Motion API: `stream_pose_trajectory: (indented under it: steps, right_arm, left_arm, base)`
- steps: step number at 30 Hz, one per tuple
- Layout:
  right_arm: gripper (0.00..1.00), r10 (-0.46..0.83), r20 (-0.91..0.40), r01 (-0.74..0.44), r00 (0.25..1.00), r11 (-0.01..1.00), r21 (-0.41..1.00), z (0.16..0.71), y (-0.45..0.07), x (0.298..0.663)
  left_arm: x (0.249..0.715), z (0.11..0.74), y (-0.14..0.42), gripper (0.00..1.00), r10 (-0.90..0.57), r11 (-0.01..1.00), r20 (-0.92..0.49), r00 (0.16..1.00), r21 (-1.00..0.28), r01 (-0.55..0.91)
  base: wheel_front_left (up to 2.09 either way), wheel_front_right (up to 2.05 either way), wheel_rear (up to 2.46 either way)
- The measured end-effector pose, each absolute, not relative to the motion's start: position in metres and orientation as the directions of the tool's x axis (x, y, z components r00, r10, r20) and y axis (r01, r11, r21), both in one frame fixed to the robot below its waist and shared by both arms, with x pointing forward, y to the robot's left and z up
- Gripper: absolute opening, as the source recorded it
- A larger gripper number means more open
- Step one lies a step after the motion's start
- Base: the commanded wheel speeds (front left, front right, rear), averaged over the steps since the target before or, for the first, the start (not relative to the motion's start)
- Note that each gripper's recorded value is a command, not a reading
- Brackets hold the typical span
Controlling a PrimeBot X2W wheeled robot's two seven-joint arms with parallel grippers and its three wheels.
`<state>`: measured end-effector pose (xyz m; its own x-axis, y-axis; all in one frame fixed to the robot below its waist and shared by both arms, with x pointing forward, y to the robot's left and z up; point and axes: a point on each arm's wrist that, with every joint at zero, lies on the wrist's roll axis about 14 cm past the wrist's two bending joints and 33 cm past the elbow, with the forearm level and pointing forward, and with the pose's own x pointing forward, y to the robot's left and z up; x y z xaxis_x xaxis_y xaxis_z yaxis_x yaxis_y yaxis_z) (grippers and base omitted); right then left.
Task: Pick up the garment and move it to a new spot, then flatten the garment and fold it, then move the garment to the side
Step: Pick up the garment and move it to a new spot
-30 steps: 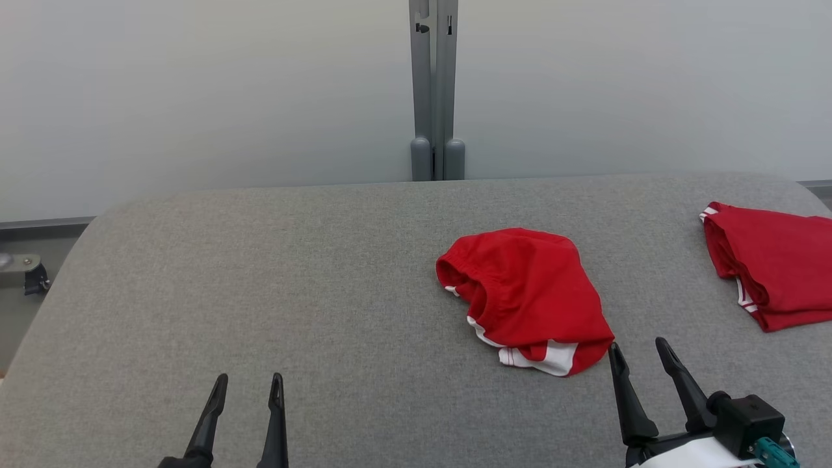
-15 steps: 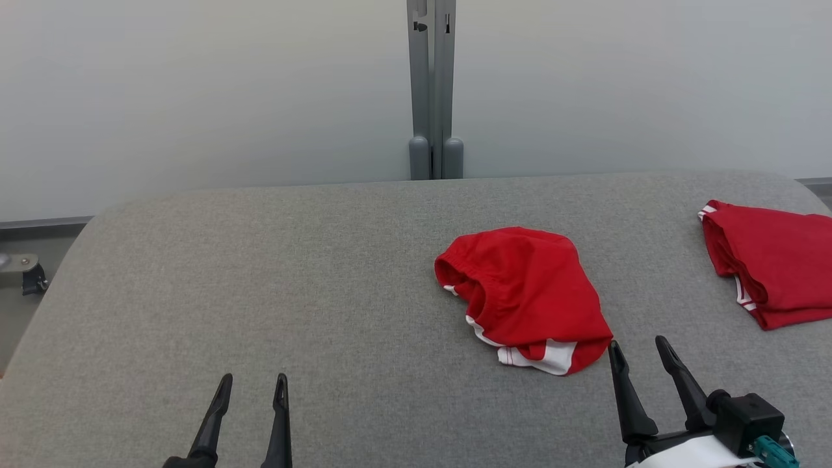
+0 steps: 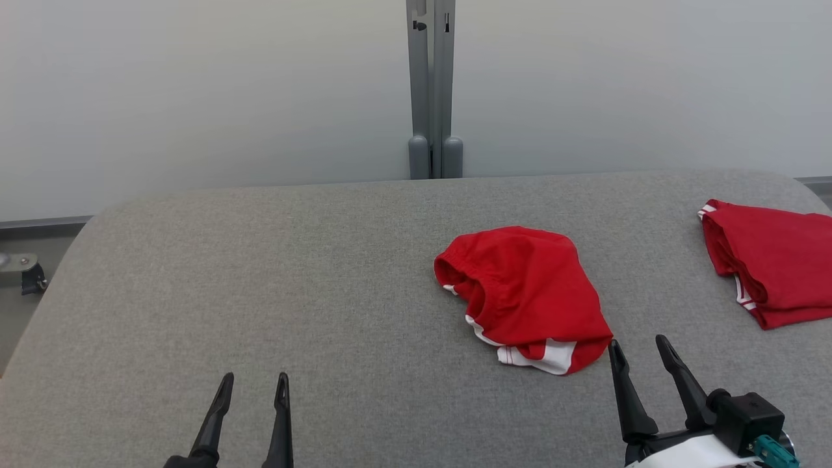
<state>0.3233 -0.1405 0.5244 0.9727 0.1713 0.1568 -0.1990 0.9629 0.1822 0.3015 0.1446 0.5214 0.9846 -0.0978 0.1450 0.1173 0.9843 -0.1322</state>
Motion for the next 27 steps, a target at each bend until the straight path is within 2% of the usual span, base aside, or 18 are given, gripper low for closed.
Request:
stream_pose_trajectory:
  steps: [27]
  right_arm:
    - [1.0,0.175,0.151,-0.201,0.973,0.962,0.182,0.5229,-0.1394,0.3247]
  left_arm:
    - [0.3013,0.5178,0.1433,1.0,-0.1,0.984,0.133,0.986,-0.131,0.117]
  base:
    - [0.0,0.0,0.0]
